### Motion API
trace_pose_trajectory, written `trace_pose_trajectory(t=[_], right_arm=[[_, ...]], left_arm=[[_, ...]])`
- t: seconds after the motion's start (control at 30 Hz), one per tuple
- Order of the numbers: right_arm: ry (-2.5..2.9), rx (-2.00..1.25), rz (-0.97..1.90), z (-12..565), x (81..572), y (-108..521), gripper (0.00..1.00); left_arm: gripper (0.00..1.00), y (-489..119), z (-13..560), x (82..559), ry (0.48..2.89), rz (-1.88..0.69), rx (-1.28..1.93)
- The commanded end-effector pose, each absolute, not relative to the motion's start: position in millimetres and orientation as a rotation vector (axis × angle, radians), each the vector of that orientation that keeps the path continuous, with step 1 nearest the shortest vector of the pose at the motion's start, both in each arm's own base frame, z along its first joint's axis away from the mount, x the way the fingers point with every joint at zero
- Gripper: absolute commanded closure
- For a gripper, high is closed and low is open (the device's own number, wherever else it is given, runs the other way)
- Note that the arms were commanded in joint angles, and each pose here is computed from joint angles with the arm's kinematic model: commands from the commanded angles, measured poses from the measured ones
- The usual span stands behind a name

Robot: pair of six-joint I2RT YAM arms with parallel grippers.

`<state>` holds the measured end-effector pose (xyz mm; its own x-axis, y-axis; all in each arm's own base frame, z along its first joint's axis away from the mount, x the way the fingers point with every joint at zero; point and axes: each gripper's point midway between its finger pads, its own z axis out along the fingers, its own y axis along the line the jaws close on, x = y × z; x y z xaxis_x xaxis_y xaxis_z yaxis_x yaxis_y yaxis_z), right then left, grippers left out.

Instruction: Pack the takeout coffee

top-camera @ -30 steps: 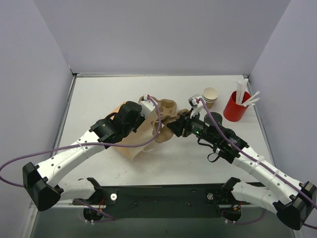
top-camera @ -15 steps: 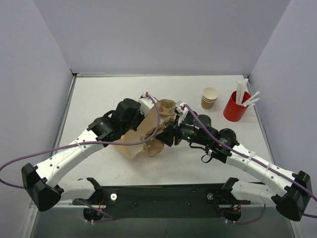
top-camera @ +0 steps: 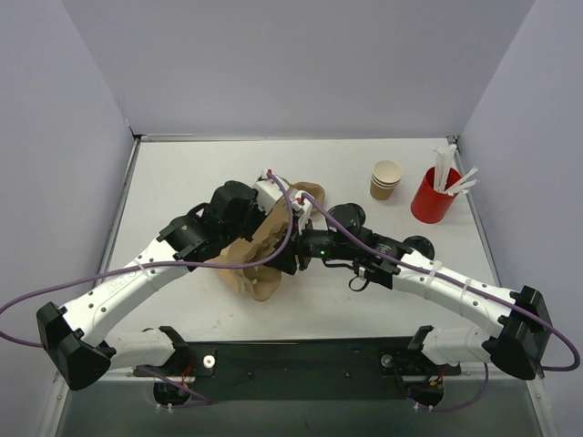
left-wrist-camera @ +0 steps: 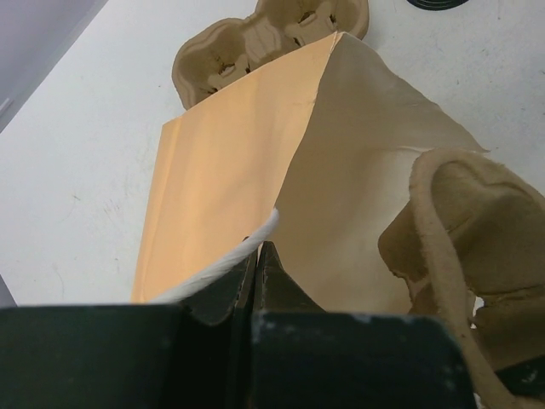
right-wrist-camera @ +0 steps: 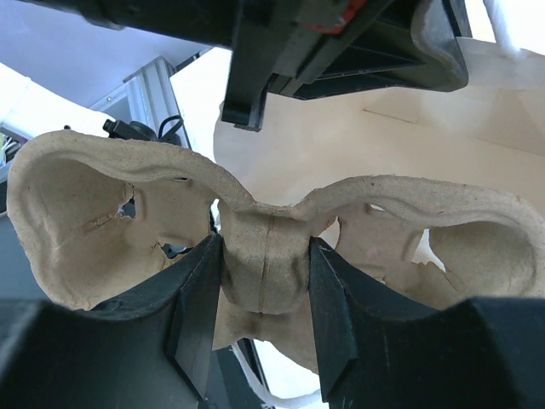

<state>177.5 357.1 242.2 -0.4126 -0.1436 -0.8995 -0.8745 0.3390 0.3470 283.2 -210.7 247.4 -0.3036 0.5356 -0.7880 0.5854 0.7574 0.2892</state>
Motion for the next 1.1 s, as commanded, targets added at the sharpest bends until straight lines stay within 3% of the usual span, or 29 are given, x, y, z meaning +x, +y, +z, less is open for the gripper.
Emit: trace_pose_trajectory(t=[0.0,0.7,1.07], right_arm=[[1.652,-0.945,1.203,275,178,375,0.68],[1.578,-0.820,1.152,298,218,377,0.69],[1.541,-0.766,1.212,318,205,357,0.69]], left_arm=[[1.00,-213,279,281,1.897,-0.132,0.801],[1.00,-215,294,263,1.833,-0.219,0.873],[1.00,-210,288,265,1.847,-0.191,0.878]])
